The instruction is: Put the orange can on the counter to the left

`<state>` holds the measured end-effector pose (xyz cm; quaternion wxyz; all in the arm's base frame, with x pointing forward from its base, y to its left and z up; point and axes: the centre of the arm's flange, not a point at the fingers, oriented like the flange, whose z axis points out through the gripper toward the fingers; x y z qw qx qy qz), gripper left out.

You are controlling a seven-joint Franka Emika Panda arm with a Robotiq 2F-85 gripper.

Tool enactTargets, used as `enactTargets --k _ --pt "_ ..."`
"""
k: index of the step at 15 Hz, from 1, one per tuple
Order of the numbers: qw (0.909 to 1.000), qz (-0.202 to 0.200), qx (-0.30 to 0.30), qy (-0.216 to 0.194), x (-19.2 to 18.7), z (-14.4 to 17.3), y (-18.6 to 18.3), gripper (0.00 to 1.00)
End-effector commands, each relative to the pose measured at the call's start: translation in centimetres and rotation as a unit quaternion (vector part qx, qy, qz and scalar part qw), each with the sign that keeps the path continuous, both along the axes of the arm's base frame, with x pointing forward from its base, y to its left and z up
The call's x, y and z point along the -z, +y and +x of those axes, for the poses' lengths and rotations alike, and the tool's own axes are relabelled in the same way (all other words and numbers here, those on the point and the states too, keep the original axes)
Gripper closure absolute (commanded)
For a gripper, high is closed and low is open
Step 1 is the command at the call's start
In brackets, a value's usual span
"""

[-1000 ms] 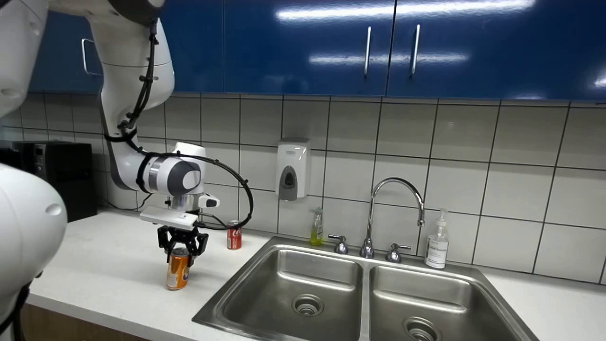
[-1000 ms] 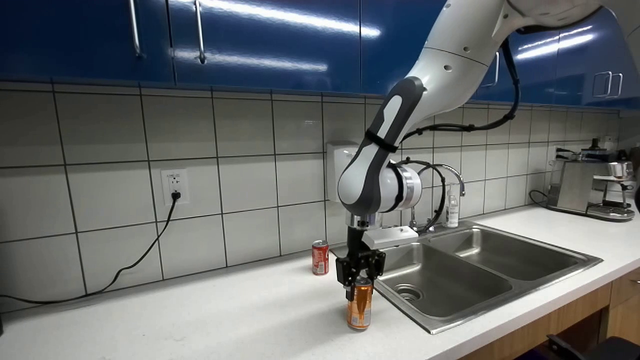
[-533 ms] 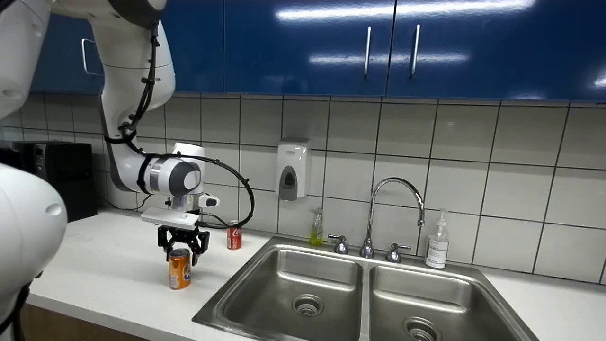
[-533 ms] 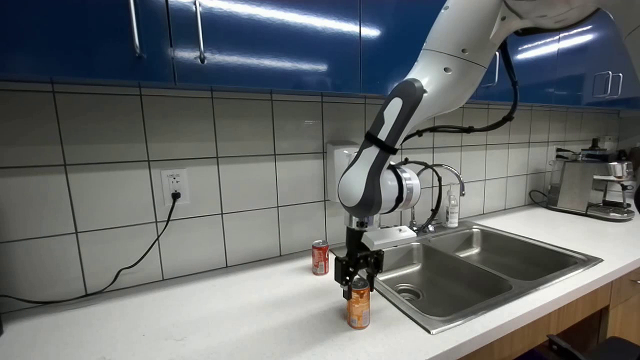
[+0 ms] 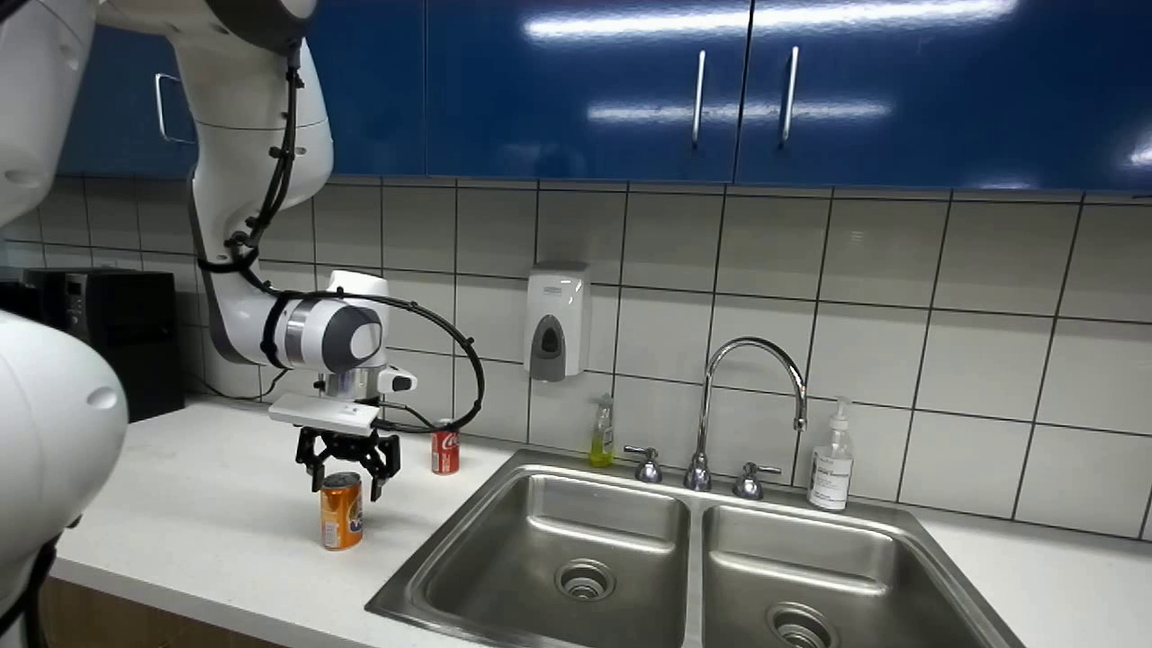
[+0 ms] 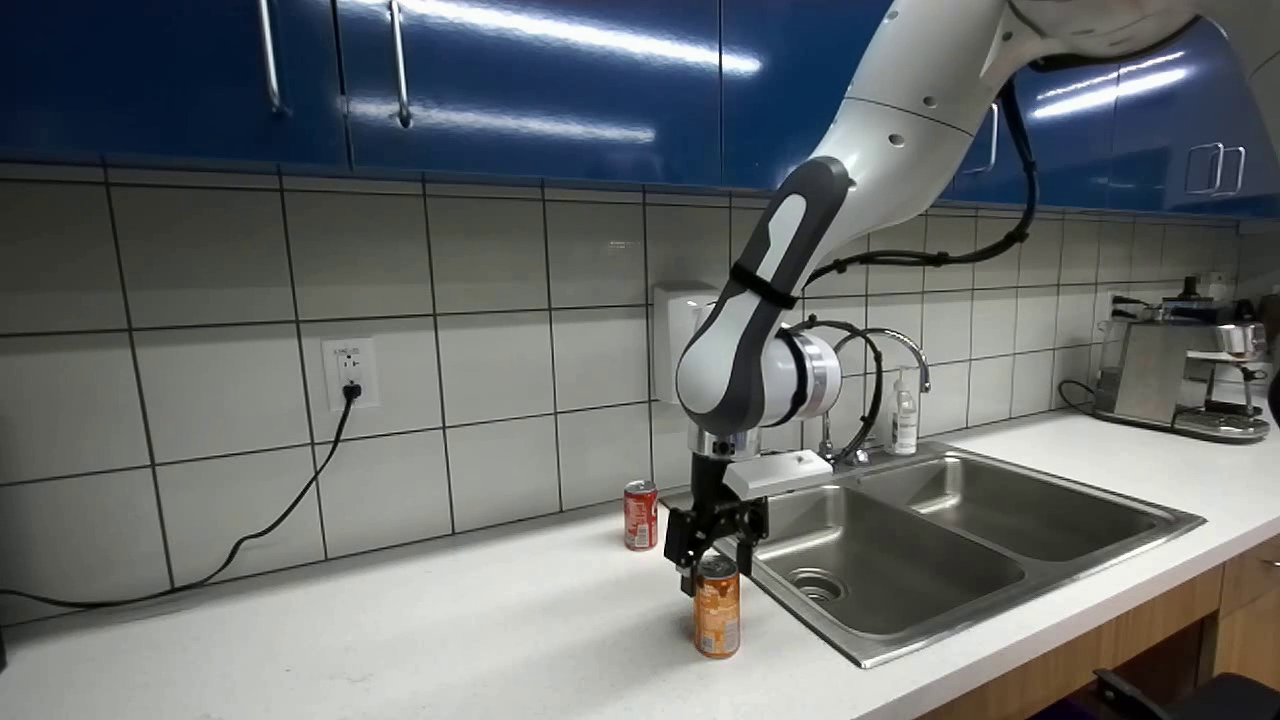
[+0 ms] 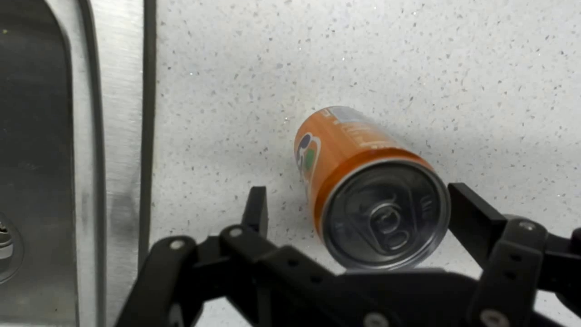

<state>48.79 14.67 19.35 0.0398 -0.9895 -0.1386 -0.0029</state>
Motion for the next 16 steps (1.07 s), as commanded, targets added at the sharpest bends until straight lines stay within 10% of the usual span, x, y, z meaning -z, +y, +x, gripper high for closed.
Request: enactTargets --k 1,16 --pt "0.9999 -0.004 0.012 -0.004 -2.1 0.3 0.4 0.00" --pt "0.9983 -0.012 0.057 -0.006 -12.4 -1.5 -2.7 0.00"
